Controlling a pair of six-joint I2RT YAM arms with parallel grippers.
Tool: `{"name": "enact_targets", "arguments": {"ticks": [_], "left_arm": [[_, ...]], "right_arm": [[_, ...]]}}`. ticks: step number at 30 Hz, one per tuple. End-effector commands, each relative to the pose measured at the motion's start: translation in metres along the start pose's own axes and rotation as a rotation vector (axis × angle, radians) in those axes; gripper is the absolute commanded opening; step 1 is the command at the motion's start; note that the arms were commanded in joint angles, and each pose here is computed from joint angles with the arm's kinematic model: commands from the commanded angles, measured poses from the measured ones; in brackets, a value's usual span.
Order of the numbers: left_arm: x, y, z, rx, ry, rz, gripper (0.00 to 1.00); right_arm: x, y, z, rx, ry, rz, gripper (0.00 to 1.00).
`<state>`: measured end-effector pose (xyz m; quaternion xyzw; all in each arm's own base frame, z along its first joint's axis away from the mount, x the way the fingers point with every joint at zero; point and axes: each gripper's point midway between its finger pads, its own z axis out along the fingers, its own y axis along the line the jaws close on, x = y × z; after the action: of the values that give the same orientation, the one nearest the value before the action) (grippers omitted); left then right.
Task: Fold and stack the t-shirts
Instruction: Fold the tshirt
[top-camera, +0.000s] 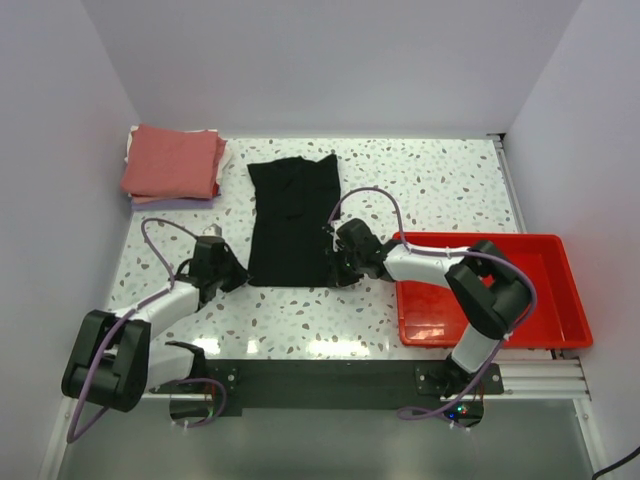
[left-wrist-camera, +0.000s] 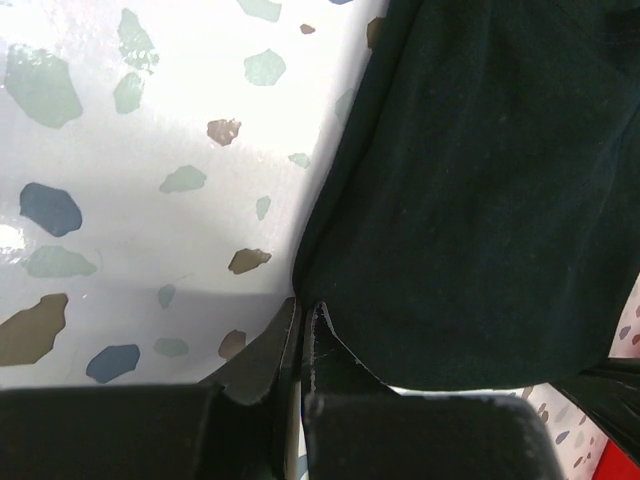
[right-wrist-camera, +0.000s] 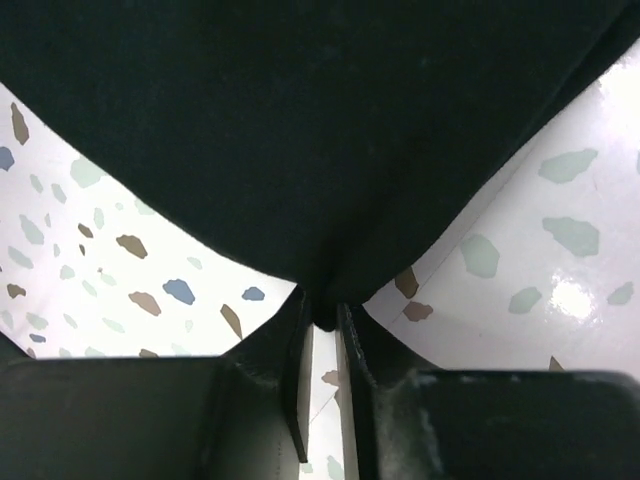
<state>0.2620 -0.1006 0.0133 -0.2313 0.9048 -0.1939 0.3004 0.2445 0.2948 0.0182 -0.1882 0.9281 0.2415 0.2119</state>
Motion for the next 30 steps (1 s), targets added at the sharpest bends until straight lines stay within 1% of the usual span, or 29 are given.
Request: {"name": "enact_targets", "arguments": {"ticks": [1, 2, 3, 5, 6, 7, 8, 9, 10, 11, 13, 14, 15, 16, 17, 18, 20, 21, 24, 25, 30], "left_arm": [[0.015, 0.020, -0.007, -0.085, 0.047, -0.005, 0.00], [0.014, 0.018, -0.009, -0.082, 0.047, -0.005, 0.00], [0.015, 0.020, -0.012, -0.090, 0.052, -0.004, 0.00], [0.009, 0.013, -0.021, -0.066, 0.024, -0.014, 0.00], [0.011, 0.015, -0.026, -0.073, 0.030, -0.021, 0.00], [0.005, 0.009, -0.034, -0.050, -0.002, -0.026, 0.00], [0.002, 0.006, -0.040, -0.042, -0.017, -0.038, 0.00], [0.005, 0.010, -0.047, -0.059, -0.010, -0.045, 0.00], [-0.002, 0.004, -0.057, -0.035, -0.049, -0.049, 0.00], [-0.007, -0.001, -0.065, -0.022, -0.066, -0.057, 0.00], [-0.009, 0.005, -0.079, -0.053, -0.086, -0.072, 0.00], [-0.018, -0.004, -0.092, -0.011, -0.132, -0.079, 0.00], [-0.016, -0.003, -0.100, -0.016, -0.132, -0.084, 0.00], [-0.024, -0.006, -0.110, 0.005, -0.179, -0.093, 0.00], [-0.031, -0.012, -0.120, 0.022, -0.208, -0.100, 0.00], [-0.032, -0.011, -0.127, 0.017, -0.214, -0.105, 0.00], [-0.045, -0.020, -0.147, 0.047, -0.274, -0.116, 0.00], [-0.045, -0.018, -0.153, 0.037, -0.277, -0.122, 0.00], [-0.057, -0.024, -0.176, 0.048, -0.329, -0.136, 0.00], [-0.063, -0.030, -0.186, 0.072, -0.354, -0.134, 0.00], [-0.078, -0.038, -0.206, 0.099, -0.422, -0.136, 0.00]], "right_arm": [[-0.002, 0.008, 0.001, -0.034, -0.002, -0.004, 0.06], [0.000, 0.010, -0.004, -0.039, 0.007, 0.000, 0.00], [0.001, 0.012, -0.008, -0.047, 0.011, 0.003, 0.00], [-0.002, 0.020, -0.022, -0.076, 0.004, 0.005, 0.00], [0.003, 0.023, -0.027, -0.090, 0.027, 0.007, 0.00], [0.003, 0.037, -0.039, -0.156, 0.029, 0.004, 0.00], [0.007, 0.041, -0.045, -0.179, 0.046, 0.005, 0.00], [0.014, 0.044, -0.053, -0.195, 0.078, 0.013, 0.00], [0.016, 0.053, -0.066, -0.234, 0.085, 0.014, 0.00], [0.025, 0.056, -0.076, -0.253, 0.131, 0.022, 0.00], [0.034, 0.068, -0.092, -0.308, 0.178, 0.019, 0.00], [0.035, 0.080, -0.107, -0.373, 0.192, 0.012, 0.00], [0.044, 0.081, -0.116, -0.374, 0.241, 0.028, 0.00], [0.048, 0.086, -0.125, -0.400, 0.259, 0.027, 0.00], [0.049, 0.097, -0.140, -0.464, 0.273, 0.026, 0.00], [0.055, 0.104, -0.150, -0.496, 0.306, 0.036, 0.00], [0.060, 0.116, -0.165, -0.555, 0.335, 0.055, 0.00], [0.063, 0.126, -0.178, -0.615, 0.350, 0.053, 0.00], [0.069, 0.143, -0.199, -0.704, 0.386, 0.071, 0.00], [0.071, 0.146, -0.203, -0.717, 0.404, 0.097, 0.00], [0.070, 0.154, -0.217, -0.755, 0.406, 0.113, 0.00]]}}
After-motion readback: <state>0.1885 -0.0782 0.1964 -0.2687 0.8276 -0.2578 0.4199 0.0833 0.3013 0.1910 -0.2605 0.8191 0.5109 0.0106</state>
